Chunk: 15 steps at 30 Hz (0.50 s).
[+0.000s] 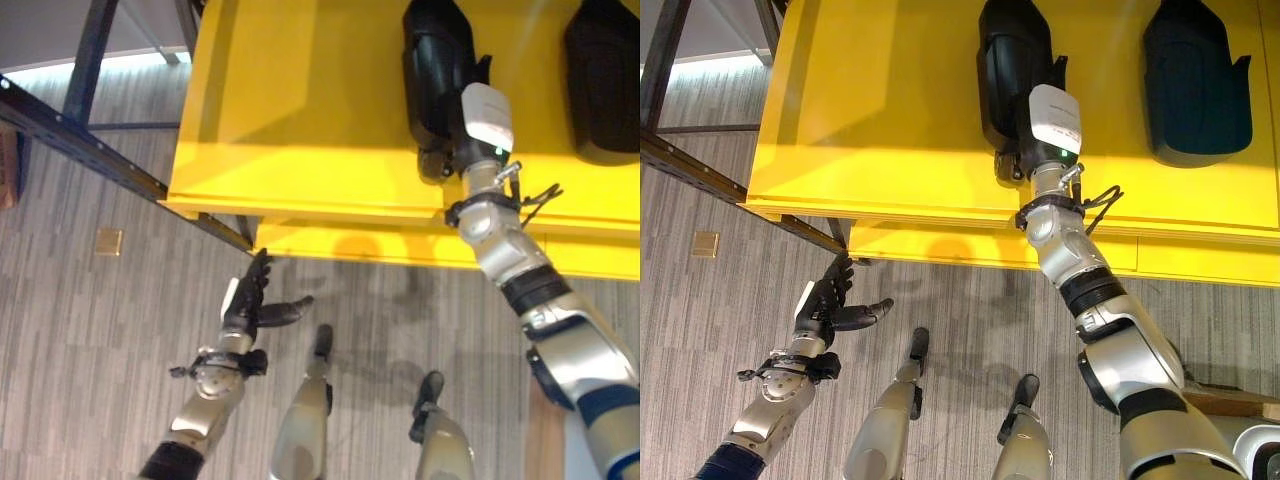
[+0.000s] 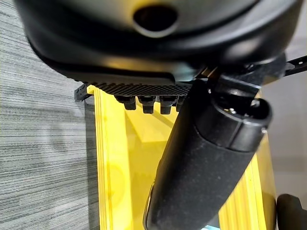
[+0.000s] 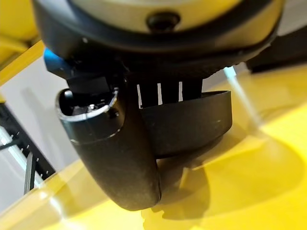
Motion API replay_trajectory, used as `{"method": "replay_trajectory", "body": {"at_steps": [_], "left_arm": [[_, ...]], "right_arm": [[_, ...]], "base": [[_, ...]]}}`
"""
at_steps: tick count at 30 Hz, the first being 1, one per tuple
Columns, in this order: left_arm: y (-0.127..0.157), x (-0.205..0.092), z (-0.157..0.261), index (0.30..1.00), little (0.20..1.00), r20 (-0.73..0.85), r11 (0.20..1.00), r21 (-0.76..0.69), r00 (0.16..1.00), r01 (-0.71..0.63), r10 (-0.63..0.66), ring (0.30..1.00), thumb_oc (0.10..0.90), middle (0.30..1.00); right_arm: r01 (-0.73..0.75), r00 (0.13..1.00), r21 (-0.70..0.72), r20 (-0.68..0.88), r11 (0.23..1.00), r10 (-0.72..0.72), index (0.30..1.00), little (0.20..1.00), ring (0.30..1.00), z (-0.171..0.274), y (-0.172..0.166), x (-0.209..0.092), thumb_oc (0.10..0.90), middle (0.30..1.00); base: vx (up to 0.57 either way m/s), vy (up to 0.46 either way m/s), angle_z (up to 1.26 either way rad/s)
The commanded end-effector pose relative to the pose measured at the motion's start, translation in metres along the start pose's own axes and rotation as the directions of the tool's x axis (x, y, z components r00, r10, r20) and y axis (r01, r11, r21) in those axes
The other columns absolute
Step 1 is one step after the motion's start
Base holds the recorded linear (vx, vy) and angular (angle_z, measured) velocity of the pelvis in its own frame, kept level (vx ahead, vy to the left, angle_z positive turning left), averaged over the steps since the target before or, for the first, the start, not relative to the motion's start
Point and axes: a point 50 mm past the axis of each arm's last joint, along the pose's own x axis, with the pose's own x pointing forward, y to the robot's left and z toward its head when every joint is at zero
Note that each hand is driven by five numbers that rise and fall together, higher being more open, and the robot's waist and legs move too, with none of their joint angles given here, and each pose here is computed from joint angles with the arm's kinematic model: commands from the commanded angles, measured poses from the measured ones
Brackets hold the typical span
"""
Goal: Move parts from the plastic box to the shelf.
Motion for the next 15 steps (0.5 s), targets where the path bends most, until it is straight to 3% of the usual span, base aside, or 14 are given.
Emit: {"method": "replay_trajectory", "body": {"at_steps": [1,15], "left_arm": [[0.009,0.004,0.045,1.000,1.000,0.240,1.000,0.010,0.971,-0.001,-0.002,1.000,0.900,1.000],[0.014,0.004,0.045,1.000,1.000,0.239,1.000,0.004,0.971,-0.022,0.020,1.000,0.900,1.000]], "right_arm": [[0.121,0.973,-0.065,0.205,0.991,-0.105,0.300,0.300,0.300,0.043,-0.043,0.026,0.400,0.300],[0.087,0.961,-0.127,0.271,0.988,-0.050,0.300,0.300,0.300,0.061,-0.039,0.030,0.400,0.300]], "base": [[0.00,0.000,0.00],[0.00,0.000,0.00]]}}
